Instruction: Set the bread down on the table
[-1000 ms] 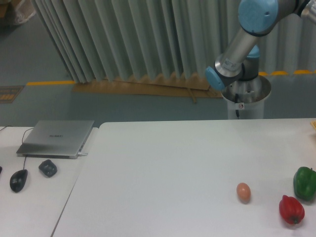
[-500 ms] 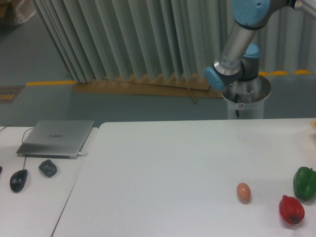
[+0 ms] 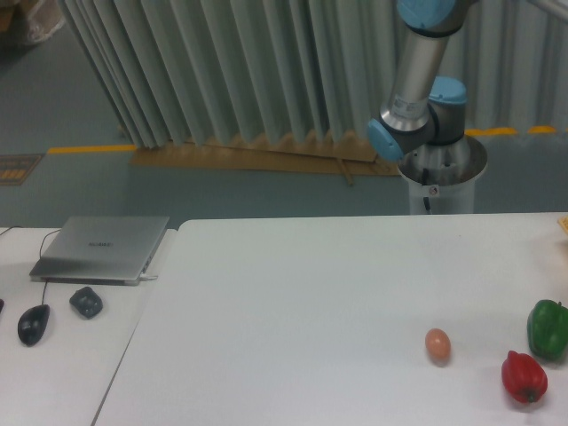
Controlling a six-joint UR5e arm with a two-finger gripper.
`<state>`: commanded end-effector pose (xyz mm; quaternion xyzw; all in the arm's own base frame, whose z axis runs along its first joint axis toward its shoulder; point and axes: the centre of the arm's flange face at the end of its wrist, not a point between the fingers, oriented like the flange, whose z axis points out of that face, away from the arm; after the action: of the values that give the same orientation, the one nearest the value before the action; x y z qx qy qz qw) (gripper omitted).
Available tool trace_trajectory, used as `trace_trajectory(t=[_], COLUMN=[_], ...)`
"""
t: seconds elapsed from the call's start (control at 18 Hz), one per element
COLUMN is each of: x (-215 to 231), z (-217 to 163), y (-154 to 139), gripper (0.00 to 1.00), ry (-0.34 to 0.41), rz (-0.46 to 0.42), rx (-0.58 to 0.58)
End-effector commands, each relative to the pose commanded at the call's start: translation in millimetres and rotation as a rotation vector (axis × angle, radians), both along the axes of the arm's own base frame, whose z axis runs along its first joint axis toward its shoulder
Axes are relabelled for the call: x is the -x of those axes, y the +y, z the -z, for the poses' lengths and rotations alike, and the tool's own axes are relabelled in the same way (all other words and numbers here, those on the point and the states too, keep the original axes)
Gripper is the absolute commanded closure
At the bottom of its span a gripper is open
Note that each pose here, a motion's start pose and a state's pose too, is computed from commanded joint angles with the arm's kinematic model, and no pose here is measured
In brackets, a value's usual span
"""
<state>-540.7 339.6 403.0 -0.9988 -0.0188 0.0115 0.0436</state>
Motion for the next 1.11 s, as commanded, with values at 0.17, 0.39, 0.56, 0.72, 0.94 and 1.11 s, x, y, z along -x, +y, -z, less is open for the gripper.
trace_trajectory(t=[0.17,0.39,0.56,0.72,0.94,1.11], x=[-8,-4,6,18,25,28], z=[-1,15,32,43,52,62], y=[23,64,78,83,100,108], gripper=[0.66,0.66,0.66,0.66,0.66,0.66], ry=[0.01,0.086,0.137,0.154,0.183,0.189], rz=[-0.05,-0.096,-0.102,-0.099,-0.093,-0.083], rx=[-0.011,-0.051,-0.043,-0.038,-0.055,-0.061])
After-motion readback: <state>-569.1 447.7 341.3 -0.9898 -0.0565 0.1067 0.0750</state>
